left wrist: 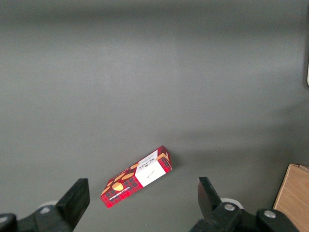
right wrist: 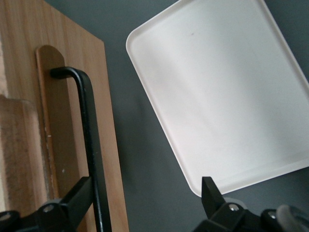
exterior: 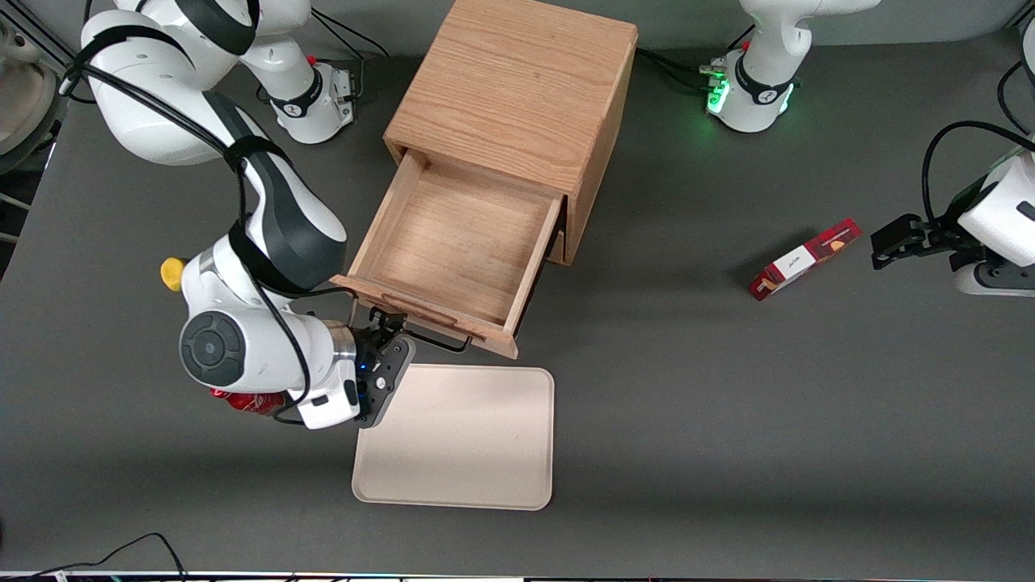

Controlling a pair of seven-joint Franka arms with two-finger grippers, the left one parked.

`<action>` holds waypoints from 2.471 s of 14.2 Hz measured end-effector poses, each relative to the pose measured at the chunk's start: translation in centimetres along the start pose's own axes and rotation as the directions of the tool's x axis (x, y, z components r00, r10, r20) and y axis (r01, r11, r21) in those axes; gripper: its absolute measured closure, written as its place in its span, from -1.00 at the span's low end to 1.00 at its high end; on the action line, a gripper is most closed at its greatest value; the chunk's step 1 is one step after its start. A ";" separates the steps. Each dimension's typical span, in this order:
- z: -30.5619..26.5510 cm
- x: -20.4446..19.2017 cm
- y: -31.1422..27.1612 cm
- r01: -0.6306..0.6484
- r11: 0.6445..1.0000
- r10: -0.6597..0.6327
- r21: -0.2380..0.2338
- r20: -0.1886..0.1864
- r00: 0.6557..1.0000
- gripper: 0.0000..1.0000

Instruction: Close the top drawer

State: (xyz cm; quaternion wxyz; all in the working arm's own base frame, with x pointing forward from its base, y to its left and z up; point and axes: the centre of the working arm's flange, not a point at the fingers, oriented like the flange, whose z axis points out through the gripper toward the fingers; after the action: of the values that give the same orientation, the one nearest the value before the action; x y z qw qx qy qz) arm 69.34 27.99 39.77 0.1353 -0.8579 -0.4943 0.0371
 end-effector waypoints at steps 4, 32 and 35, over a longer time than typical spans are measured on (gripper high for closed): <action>0.1 0.1 -0.2 0.003 1.000 -0.003 0.007 0.004 1.000 -1.00; 4.5 1.7 -6.0 -0.010 0.994 0.001 0.110 0.083 0.997 -1.00; 4.3 0.8 -7.6 -0.010 0.992 -0.004 0.125 0.105 0.994 -1.00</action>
State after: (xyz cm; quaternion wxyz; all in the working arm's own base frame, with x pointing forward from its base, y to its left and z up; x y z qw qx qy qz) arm 62.53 33.15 37.72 0.1625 -0.8454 -0.4961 0.1132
